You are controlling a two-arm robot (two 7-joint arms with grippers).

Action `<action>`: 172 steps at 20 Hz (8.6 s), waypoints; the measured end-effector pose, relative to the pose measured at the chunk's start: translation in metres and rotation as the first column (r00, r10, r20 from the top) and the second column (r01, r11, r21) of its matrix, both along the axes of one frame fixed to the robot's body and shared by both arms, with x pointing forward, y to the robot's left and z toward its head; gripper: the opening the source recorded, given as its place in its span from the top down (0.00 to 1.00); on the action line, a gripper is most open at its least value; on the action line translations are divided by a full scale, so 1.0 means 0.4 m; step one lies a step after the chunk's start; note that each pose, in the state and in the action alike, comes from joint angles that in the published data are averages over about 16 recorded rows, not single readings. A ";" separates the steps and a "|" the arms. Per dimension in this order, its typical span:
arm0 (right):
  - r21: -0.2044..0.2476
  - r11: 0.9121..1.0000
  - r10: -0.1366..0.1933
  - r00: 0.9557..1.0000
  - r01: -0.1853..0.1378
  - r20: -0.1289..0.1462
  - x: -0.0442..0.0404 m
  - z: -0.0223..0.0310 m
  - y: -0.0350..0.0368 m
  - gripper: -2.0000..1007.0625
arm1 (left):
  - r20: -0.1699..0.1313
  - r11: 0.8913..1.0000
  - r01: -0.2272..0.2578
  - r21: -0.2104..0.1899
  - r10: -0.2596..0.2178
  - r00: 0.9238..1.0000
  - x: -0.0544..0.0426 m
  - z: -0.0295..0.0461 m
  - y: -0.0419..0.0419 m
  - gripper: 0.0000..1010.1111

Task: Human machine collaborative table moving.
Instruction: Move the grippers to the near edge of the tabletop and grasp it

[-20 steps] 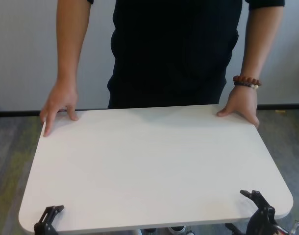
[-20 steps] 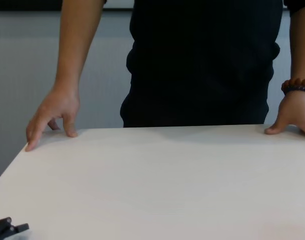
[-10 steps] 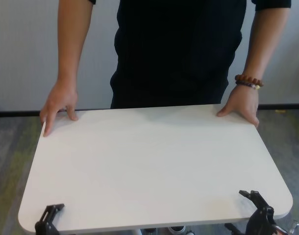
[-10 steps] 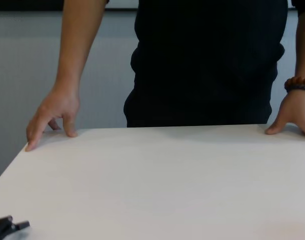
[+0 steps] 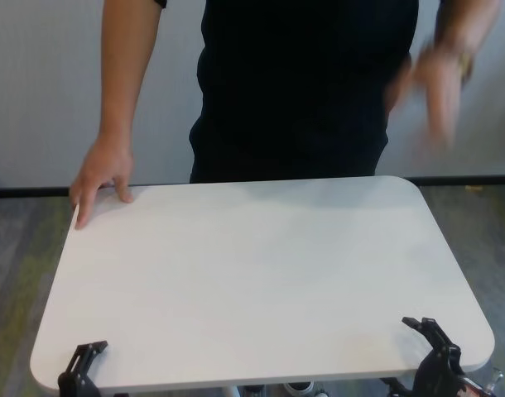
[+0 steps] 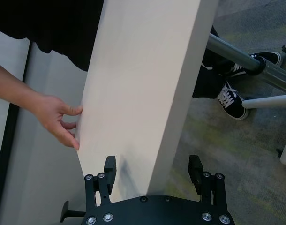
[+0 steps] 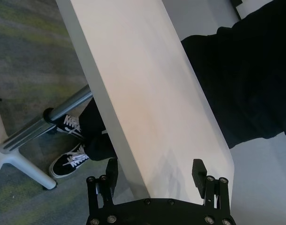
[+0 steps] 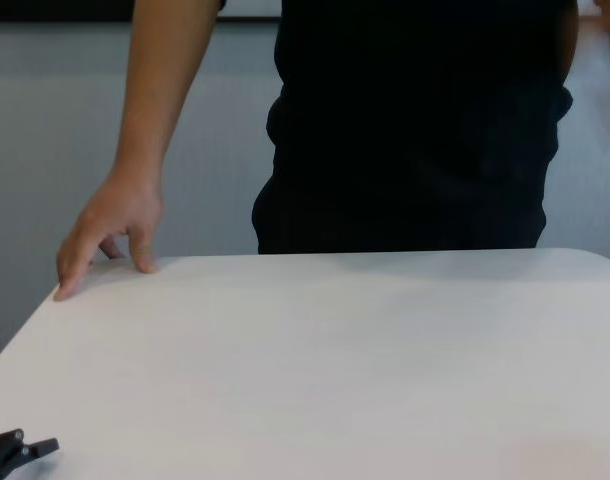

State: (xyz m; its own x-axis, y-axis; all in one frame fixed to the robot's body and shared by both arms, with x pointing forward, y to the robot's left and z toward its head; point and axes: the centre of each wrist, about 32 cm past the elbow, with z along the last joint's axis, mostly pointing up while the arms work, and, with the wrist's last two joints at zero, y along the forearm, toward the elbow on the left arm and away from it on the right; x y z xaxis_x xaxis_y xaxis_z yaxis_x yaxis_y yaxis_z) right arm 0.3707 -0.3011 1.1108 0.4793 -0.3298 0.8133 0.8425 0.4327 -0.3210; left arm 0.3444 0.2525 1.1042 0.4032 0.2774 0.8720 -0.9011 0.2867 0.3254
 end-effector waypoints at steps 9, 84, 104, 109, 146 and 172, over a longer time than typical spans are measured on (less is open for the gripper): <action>-0.011 1.000 0.001 1.000 -0.001 0.015 0.009 -0.004 0.005 0.01 | 0.010 1.000 -0.005 0.011 0.004 1.000 0.001 -0.016 0.003 0.01; 0.061 0.998 0.010 0.999 -0.012 0.040 0.024 -0.015 0.017 0.01 | 0.048 0.998 0.018 -0.065 -0.015 0.999 -0.008 -0.047 0.011 0.01; 0.059 0.998 0.010 0.999 -0.012 0.041 0.025 -0.015 0.017 0.01 | 0.050 0.998 0.017 -0.063 -0.014 0.999 -0.008 -0.047 0.010 0.01; 0.058 0.998 0.009 0.999 -0.012 0.041 0.025 -0.014 0.017 0.01 | 0.065 0.998 0.013 -0.054 -0.009 0.998 -0.011 -0.047 0.009 0.01; 0.058 0.998 0.009 0.999 -0.012 0.040 0.025 -0.015 0.016 0.01 | 0.235 0.987 -0.035 0.155 -0.002 0.972 -0.021 -0.090 -0.047 0.01; 0.035 0.999 0.030 0.997 -0.032 0.065 0.003 -0.021 0.017 0.01 | 0.236 0.987 -0.039 0.156 0.001 0.972 -0.020 -0.092 -0.050 0.01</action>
